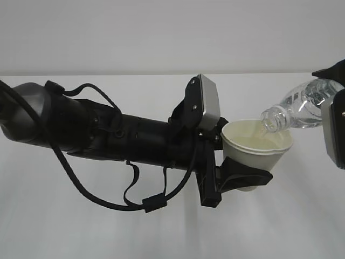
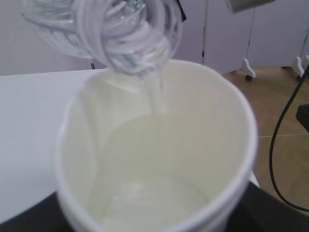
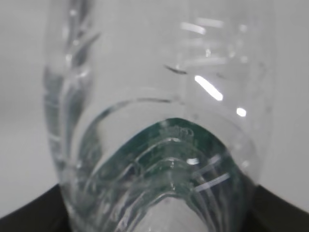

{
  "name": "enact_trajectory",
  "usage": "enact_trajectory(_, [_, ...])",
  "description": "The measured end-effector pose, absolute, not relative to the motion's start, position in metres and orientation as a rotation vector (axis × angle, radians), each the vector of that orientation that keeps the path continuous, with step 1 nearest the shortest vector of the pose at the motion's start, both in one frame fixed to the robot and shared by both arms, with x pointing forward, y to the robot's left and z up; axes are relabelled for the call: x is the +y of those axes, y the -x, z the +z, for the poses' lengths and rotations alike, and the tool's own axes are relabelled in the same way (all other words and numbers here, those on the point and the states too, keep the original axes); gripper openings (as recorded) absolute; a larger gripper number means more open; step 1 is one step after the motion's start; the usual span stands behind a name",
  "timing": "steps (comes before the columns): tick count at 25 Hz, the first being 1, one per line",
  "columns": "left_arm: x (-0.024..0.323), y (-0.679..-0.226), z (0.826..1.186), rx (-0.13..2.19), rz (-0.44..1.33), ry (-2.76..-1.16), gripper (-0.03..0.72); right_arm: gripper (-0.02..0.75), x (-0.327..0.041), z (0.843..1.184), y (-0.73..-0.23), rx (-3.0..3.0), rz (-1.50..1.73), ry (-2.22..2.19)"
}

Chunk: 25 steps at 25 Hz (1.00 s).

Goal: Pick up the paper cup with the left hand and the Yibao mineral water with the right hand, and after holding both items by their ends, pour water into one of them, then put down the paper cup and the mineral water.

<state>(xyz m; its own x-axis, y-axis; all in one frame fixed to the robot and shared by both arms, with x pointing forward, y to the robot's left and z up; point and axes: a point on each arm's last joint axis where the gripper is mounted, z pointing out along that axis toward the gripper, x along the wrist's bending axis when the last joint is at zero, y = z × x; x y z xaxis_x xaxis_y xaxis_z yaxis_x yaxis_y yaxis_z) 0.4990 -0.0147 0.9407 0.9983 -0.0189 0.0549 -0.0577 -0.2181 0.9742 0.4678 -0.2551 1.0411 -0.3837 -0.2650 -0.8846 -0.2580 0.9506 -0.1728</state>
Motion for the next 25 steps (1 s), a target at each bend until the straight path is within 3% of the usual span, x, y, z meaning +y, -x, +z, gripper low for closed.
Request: enact_trajectory(25, [-0.0146,-0.4993,0.9404,-0.054,0.037,-1.794,0.436,0.465,-0.2551,1.0411,-0.4678,1.984,-0.005,0.371])
